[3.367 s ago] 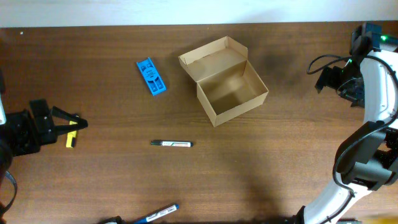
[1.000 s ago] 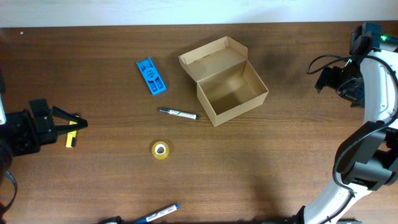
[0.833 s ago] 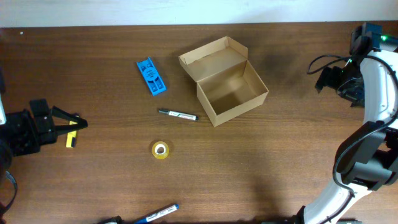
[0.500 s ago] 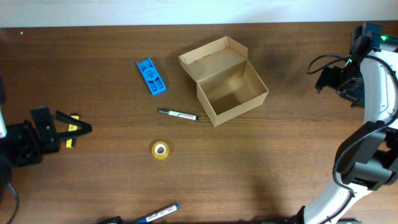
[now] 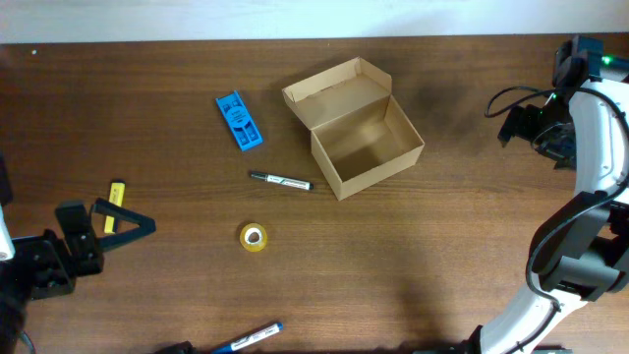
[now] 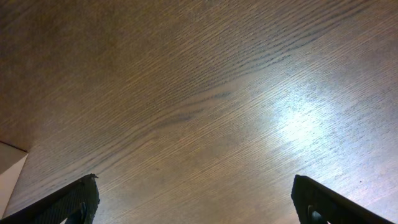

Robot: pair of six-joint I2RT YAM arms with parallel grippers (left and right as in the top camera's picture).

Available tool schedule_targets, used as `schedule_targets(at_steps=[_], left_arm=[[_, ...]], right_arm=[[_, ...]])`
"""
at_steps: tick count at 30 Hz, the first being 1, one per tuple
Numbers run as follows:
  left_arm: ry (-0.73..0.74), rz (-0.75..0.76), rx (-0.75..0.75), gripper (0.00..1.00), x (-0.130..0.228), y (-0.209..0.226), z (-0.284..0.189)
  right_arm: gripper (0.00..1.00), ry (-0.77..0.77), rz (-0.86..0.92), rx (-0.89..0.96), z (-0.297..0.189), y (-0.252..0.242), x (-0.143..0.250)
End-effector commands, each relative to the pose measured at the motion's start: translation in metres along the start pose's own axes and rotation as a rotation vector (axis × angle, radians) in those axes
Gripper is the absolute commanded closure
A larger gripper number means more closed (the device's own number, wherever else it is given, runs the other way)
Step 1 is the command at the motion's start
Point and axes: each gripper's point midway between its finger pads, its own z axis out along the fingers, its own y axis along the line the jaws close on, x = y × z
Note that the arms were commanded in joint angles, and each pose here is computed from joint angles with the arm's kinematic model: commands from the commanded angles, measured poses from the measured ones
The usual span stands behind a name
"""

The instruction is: Pack container

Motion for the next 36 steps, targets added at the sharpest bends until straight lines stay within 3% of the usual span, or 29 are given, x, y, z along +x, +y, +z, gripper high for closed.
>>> schedule_targets(at_steps=[1,9,16,20,27,36], left_arm=[[0.009,-0.004,0.025,0.0,0.002,-0.004,0.002],[0.065,-0.008,0.054,0.0,0.022,-0.011,0.009],[0.207,-0.019,0.08,0.0,0.051,-0.015,0.043],[0.212,-0.019,0.078,0.01,0.063,-0.015,0.063],[0.02,-0.005,0.05,0.0,0.071,-0.017,0.086],[-0.327,0.069,0.184,0.01,0.095,-0.06,0.082]], right_arm=[[0.01,-0.01,0.002,0.011,-0.003,-0.002,0.001],[0.01,-0.01,0.002,0.011,-0.003,-0.002,0.001],[0.01,-0.01,0.002,0.011,-0.003,-0.002,0.001],[0.01,-0.01,0.002,0.011,-0.003,-0.002,0.001],[0.01,-0.01,0.002,0.011,-0.003,-0.002,0.001],[0.01,-0.01,0.002,0.011,-0.003,-0.002,0.001]])
